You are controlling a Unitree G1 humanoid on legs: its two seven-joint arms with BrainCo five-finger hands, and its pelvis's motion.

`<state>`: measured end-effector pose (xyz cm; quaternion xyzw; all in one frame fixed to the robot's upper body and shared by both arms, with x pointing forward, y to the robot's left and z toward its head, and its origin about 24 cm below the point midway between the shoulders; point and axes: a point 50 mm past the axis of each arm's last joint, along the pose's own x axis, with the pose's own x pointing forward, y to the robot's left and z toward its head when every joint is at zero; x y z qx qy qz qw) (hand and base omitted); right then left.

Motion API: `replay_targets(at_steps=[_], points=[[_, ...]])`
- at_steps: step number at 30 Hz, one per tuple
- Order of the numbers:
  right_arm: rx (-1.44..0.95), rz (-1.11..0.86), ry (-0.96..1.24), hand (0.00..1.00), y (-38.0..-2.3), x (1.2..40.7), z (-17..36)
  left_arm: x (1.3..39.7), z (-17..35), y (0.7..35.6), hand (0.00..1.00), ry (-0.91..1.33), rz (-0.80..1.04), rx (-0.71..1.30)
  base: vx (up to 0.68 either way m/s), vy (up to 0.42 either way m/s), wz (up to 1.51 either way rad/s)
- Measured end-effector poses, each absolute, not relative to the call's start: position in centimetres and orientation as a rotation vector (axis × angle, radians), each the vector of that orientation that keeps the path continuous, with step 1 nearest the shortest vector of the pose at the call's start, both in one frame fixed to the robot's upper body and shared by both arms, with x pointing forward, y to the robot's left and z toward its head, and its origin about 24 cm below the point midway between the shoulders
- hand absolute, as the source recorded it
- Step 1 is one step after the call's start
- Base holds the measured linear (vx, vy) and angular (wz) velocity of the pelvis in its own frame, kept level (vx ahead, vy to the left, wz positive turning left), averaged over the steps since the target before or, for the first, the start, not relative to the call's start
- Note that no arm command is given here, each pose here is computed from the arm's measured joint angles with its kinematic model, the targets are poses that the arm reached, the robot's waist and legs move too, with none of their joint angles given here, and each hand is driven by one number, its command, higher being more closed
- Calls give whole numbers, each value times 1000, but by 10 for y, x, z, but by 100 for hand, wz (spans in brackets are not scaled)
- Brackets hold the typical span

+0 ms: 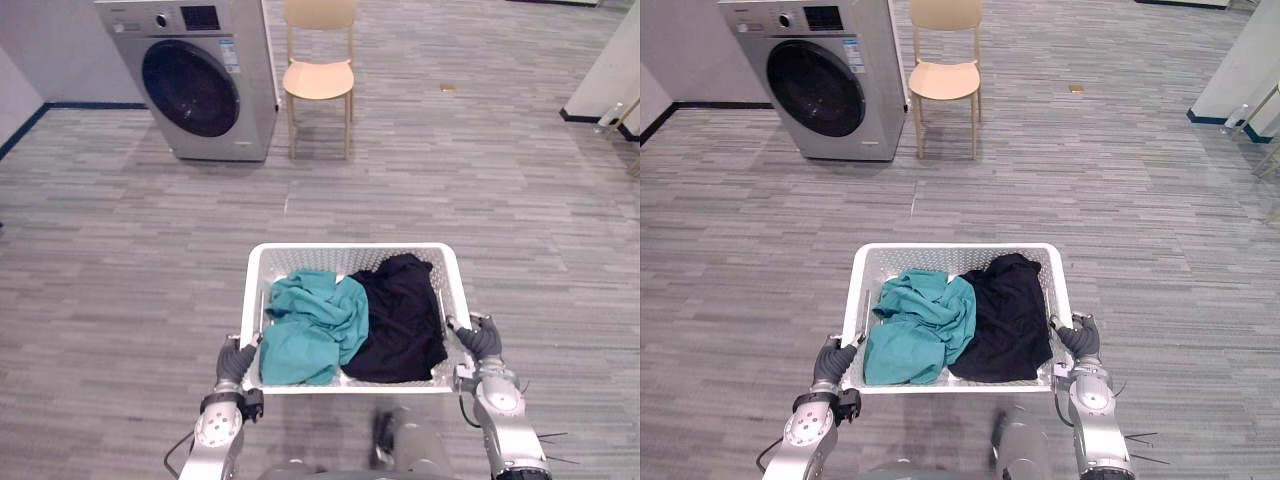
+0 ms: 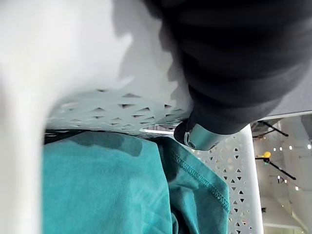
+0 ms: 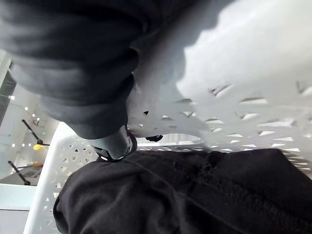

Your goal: Pick up the laundry basket with both hands and put the clothes into the washing machine.

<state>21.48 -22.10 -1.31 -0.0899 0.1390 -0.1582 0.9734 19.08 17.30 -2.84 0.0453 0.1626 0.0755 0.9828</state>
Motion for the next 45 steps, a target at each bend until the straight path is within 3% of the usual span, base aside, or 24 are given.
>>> replay_targets(at_steps=[7,15,30,36,45], points=[[-221,-328,324,100,-230,202,-19,181,-43,160,100,397,151,62,869,-135,15],[-229,-346,173,100,-230,210,14,182,-28,158,100,316,158,23,656,5,-24],[-207,-277,362,100,-217,212,-31,177,-39,176,100,396,165,121,584,223,-43],[-239,-293,417,100,-228,195,-39,169,-54,166,100,465,132,111,585,-85,49],[-249,-288,365,100,-228,201,-28,162,-57,163,100,475,161,68,526,-115,3]])
